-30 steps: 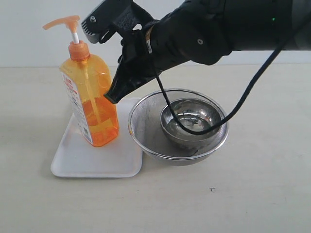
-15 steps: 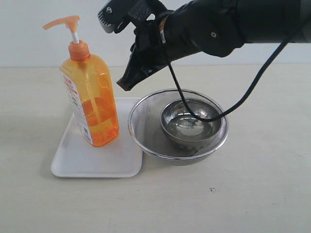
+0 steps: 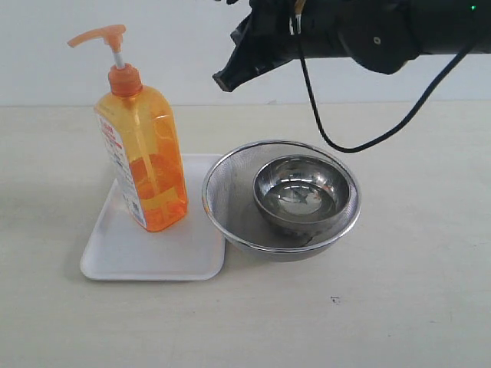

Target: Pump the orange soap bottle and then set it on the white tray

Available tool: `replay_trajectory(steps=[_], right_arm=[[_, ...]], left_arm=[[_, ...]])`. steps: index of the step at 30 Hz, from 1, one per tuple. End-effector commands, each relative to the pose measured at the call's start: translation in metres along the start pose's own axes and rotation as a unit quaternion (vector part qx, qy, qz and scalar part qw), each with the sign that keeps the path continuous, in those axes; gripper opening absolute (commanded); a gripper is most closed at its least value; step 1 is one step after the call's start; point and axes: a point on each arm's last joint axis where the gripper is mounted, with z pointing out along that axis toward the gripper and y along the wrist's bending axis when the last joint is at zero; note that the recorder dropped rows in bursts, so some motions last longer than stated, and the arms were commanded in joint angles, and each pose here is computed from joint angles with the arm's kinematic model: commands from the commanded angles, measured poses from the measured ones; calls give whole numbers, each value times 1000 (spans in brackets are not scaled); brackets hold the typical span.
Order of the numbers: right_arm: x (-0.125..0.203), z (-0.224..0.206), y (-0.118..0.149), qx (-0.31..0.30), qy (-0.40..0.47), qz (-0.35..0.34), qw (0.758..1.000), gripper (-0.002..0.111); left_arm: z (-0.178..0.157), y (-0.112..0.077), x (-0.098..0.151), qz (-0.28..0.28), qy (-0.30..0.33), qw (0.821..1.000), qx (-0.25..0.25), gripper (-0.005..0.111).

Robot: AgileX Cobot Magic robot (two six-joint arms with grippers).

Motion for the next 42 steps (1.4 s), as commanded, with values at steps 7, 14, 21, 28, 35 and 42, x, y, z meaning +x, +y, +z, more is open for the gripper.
replay_trajectory(steps=[7,14,21,28,35,42], right_arm=[[14,17,6,-8,3,41,999,0],[16,19,8,-12,6,-1,1000,0],[30,34,16,-24,10,-6,1000,0],[28,37,23,-33,-6,-8,999,0],[20,37,42,-55,-20,-32,998,0],[26,42,49,-63,-14,-25,998,0]], left_arm=[[35,-23,23,78,1,988,132,5],[79,-4,58,8,103,987,126,5],[108,13,64,-44,77,979,184,5],[126,21,75,-73,32,976,204,5],[143,13,95,-85,50,968,230,5],[152,9,106,-91,45,964,245,5]])
